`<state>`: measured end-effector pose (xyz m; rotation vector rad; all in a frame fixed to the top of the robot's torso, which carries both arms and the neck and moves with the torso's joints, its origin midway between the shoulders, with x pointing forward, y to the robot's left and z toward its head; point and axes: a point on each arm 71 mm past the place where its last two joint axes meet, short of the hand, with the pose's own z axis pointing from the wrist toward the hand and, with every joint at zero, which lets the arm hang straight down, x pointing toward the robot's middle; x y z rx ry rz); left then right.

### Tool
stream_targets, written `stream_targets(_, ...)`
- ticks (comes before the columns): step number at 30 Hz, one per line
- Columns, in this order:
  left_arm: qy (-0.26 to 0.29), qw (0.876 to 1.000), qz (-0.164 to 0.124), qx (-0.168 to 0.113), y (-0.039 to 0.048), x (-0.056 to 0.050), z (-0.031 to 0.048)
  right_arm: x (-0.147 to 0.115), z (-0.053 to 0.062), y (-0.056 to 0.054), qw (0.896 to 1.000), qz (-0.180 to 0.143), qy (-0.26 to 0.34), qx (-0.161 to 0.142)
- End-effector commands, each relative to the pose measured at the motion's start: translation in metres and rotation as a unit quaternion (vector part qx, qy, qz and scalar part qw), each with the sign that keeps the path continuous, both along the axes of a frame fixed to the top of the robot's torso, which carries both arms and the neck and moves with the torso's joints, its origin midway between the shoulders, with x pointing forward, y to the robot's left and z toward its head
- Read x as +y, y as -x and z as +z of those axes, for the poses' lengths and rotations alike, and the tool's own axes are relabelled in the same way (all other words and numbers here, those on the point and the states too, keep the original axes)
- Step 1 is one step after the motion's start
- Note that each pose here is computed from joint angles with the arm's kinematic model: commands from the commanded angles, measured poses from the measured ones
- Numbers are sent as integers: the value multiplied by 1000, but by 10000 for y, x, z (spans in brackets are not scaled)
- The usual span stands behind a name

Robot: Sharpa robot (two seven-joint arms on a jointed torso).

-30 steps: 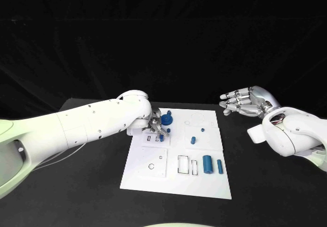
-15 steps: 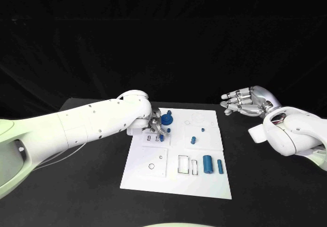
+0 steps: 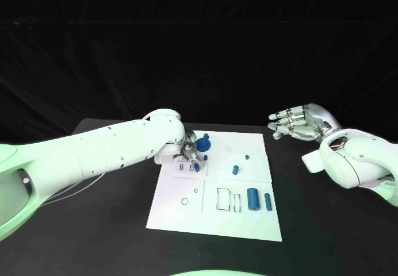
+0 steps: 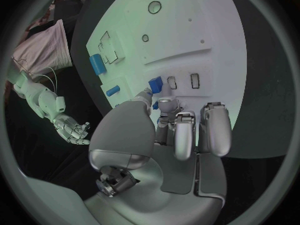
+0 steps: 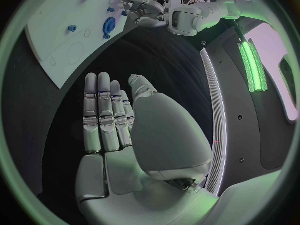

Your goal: Assemble the parts on the task board

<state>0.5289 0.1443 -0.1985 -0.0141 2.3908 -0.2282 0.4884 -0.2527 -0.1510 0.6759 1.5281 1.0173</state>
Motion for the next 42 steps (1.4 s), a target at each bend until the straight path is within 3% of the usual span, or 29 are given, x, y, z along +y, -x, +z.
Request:
stream_targets(1, -2, 1000, -7, 11, 19, -20, -8, 21, -5, 0, 1000, 10, 5, 0)
stream_targets(42, -4, 1000, -7, 12, 27, 2, -11, 24, -36, -9, 1000, 11, 6, 2)
